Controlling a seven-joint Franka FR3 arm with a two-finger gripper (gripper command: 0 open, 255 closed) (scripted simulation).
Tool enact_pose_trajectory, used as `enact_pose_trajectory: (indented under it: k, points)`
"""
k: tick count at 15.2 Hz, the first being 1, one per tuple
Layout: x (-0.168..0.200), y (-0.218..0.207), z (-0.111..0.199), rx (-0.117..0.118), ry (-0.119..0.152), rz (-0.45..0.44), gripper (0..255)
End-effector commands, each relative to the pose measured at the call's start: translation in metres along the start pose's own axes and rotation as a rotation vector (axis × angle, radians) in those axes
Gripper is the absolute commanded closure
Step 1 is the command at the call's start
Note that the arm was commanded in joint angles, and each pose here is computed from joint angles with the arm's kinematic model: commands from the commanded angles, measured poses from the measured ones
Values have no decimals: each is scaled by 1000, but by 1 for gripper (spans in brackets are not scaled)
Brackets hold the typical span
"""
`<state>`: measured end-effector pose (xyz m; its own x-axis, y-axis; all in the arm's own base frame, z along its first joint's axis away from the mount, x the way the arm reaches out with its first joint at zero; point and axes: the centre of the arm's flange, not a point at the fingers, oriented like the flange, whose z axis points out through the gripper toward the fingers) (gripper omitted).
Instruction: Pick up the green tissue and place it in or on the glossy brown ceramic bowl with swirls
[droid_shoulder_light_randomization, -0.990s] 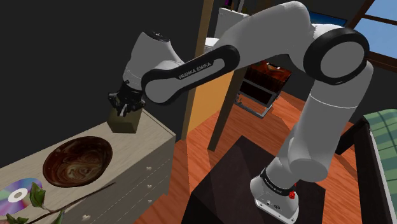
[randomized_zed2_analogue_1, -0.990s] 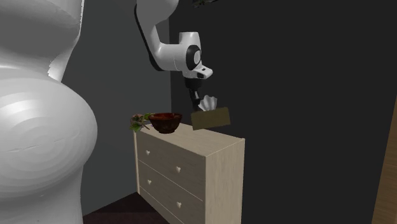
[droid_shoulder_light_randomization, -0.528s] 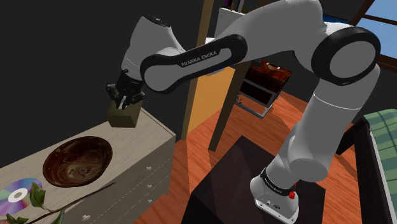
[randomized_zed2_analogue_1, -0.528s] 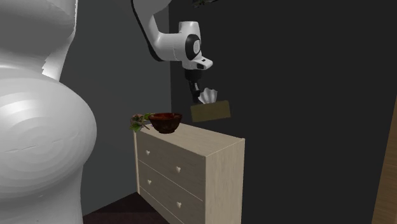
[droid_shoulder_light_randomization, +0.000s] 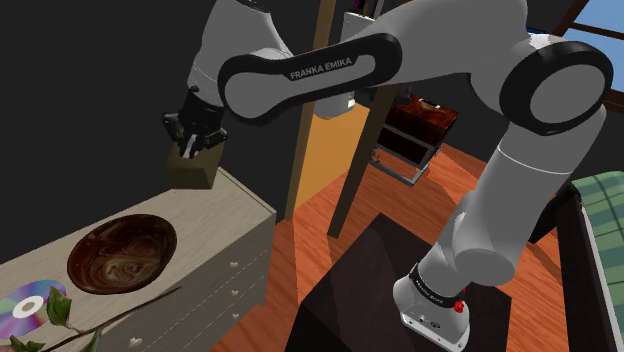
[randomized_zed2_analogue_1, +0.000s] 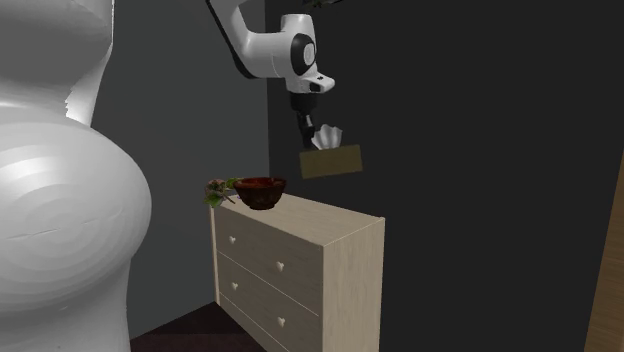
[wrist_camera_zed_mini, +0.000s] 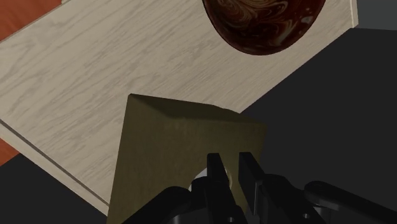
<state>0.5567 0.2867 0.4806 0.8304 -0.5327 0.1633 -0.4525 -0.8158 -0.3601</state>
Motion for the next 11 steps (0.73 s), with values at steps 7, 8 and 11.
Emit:
enact_pose_trajectory:
  k: [7, 8, 11]
  points:
    - [7, -15, -39, 0, 0, 0, 255]
    - [7, -17, -44, 0, 0, 0, 255]
    - [-11, -36, -49, 0, 0, 0, 255]
